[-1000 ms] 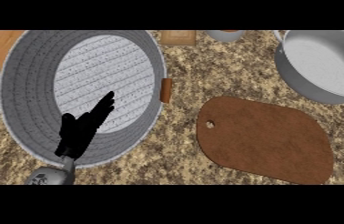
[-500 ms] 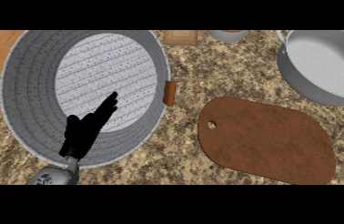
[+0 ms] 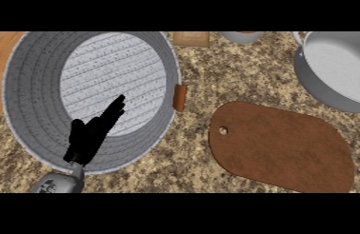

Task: Pick the bell pepper from the cutting board and place it in the pot

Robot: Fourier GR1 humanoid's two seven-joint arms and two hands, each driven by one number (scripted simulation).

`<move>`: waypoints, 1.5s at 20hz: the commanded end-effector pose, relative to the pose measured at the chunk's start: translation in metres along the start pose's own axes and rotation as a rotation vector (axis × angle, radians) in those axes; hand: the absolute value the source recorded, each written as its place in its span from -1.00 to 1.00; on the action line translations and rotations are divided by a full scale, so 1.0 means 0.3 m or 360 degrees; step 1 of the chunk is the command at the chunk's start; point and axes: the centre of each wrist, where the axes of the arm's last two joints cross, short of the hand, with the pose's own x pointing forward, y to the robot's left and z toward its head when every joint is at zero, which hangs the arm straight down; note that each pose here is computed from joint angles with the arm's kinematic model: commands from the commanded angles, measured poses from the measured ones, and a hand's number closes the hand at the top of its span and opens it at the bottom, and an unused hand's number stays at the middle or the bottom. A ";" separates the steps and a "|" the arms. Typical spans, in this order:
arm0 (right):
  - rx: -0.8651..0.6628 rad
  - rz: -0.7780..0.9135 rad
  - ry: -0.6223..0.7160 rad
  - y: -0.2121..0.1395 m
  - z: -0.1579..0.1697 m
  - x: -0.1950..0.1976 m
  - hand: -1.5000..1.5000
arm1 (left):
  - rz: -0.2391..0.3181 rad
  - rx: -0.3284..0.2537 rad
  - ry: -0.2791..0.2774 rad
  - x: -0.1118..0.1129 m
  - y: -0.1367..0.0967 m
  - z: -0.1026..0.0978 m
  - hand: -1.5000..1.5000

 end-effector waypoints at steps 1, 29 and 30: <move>0.0033 0.0322 0.0023 0.097 -0.067 0.069 1.00 | 0.0047 -0.0049 0.0026 -0.028 -0.057 -0.035 0.00; -0.0287 -0.0804 0.0245 0.179 -0.192 0.211 -1.00 | 0.0082 0.0005 0.0048 -0.033 -0.038 -0.008 0.00; -0.0346 -0.0816 0.0279 0.182 -0.197 0.218 -1.00 | 0.0036 0.0001 0.0027 -0.028 -0.041 -0.003 0.00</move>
